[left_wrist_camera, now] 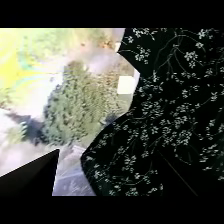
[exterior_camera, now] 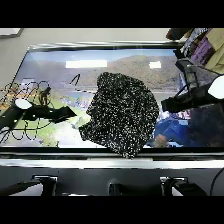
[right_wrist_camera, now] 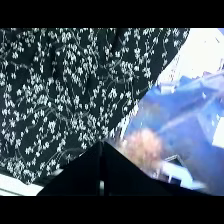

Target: Fold the clothes and pants, and hang the long-sleeved shirts on hangers.

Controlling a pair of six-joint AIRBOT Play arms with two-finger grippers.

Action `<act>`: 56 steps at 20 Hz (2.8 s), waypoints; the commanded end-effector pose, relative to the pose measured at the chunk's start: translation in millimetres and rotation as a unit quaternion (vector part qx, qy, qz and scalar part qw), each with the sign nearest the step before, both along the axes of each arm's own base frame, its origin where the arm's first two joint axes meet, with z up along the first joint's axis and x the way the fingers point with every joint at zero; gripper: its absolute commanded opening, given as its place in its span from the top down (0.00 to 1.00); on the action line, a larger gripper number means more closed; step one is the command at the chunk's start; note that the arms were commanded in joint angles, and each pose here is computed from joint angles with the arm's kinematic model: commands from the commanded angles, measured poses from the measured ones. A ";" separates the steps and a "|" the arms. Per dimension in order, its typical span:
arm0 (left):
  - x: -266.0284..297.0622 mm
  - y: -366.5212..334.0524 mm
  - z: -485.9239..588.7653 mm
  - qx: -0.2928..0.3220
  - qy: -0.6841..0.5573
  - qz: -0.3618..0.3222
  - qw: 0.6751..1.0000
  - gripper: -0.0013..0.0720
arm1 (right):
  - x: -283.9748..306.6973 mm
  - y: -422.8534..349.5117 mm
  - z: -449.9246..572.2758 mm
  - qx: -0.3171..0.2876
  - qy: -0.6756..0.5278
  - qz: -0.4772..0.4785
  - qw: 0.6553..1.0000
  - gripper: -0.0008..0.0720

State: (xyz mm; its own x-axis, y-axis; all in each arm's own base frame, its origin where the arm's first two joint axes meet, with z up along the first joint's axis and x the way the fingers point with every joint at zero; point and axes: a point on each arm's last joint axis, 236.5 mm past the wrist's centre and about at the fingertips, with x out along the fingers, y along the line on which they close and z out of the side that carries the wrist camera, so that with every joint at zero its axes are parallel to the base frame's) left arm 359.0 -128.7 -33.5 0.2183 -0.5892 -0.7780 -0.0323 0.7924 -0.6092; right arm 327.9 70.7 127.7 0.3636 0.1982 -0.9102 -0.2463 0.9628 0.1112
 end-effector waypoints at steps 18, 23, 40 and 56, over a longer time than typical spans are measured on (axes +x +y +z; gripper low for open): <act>-33.5 -53.8 -62.6 -0.009 0.078 -0.088 0.993 0.96 | -3.0 -98.1 -21.7 -0.113 0.024 -0.141 0.983 0.20; -33.4 -53.9 -62.4 -0.010 0.078 -0.088 0.993 0.96 | -9.3 -52.5 -117.2 0.265 0.143 -0.284 0.910 0.05; 21.0 -54.6 10.2 -0.012 -0.033 -0.079 0.996 0.96 | 48.0 61.7 -116.6 0.342 0.101 -0.144 0.923 0.96; -129.6 -9.6 594.6 0.008 -0.692 0.005 0.722 0.96 | -140.2 60.9 423.8 0.278 -0.513 0.053 0.810 0.95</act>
